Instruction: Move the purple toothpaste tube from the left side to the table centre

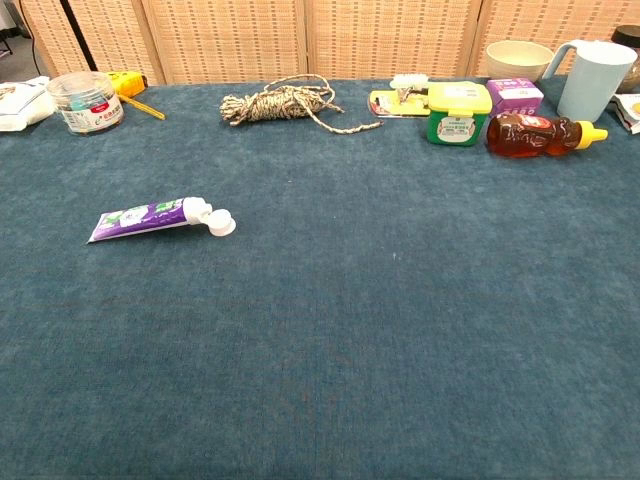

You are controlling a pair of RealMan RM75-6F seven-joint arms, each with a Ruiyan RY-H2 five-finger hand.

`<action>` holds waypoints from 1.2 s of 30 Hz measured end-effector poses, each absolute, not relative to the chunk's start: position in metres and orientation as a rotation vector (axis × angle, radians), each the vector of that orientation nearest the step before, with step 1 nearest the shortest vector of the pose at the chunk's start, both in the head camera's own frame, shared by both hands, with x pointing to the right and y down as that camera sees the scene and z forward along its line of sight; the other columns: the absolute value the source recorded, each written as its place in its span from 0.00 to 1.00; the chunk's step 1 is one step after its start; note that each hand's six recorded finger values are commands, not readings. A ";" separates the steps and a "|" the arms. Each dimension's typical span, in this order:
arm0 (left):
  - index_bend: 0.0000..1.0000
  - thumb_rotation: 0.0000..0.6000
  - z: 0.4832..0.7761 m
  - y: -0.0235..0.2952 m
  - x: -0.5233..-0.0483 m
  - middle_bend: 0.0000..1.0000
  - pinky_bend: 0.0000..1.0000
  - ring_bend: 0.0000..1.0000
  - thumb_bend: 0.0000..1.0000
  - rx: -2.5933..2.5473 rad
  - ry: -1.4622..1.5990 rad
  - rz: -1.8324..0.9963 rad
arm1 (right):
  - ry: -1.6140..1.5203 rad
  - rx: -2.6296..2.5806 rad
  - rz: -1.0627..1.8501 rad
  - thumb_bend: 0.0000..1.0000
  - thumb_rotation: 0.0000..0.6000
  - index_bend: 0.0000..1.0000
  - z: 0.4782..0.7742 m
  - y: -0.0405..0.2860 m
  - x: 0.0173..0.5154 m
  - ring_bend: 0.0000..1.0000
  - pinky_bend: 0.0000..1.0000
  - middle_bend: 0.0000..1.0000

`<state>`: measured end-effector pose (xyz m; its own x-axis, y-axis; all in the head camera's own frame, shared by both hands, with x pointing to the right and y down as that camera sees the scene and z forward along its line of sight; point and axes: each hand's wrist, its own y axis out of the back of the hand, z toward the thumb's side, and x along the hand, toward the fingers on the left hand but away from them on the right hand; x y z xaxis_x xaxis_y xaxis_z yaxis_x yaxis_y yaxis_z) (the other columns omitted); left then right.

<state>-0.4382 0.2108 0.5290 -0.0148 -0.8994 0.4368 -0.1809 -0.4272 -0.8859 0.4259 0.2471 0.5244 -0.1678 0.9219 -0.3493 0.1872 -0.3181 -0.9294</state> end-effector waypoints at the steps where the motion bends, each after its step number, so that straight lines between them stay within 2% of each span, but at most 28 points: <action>1: 0.14 1.00 0.529 0.211 -0.438 0.06 0.05 0.09 0.23 -1.647 1.134 -1.494 | -1.297 -1.485 1.542 0.00 1.00 0.02 0.525 0.247 0.426 0.00 0.00 0.00; 22: 0.14 1.00 0.534 0.204 -0.432 0.06 0.05 0.10 0.23 -1.654 1.120 -1.483 | -1.295 -1.479 1.555 0.00 1.00 0.02 0.526 0.246 0.428 0.00 0.00 0.00; 25: 0.15 1.00 0.534 0.203 -0.431 0.07 0.08 0.12 0.23 -1.655 1.115 -1.482 | -1.297 -1.477 1.554 0.00 1.00 0.02 0.526 0.245 0.429 0.00 0.00 0.00; 27: 0.18 1.00 0.535 0.202 -0.431 0.10 0.11 0.14 0.23 -1.656 1.111 -1.482 | -1.296 -1.479 1.552 0.00 1.00 0.02 0.526 0.245 0.429 0.00 0.00 0.00; 32: 0.39 1.00 0.537 0.196 -0.429 0.30 0.23 0.32 0.24 -1.658 1.091 -1.469 | -1.293 -1.481 1.551 0.00 1.00 0.02 0.525 0.245 0.429 0.00 0.00 0.00; 34: 0.44 1.00 0.540 0.193 -0.427 0.34 0.24 0.35 0.25 -1.668 1.072 -1.468 | -1.295 -1.479 1.552 0.00 1.00 0.02 0.525 0.245 0.429 0.00 0.00 0.00; 36: 0.44 1.00 0.544 0.189 -0.425 0.34 0.25 0.35 0.25 -1.680 1.053 -1.466 | -1.296 -1.478 1.554 0.00 1.00 0.02 0.524 0.246 0.430 0.00 0.00 0.00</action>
<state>-0.4245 0.1893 0.5439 0.0463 -0.8897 0.4542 -0.1459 -0.4559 -0.8780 0.4297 0.2458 0.5243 -0.1767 0.9188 -0.3529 0.1817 -0.3219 -0.9292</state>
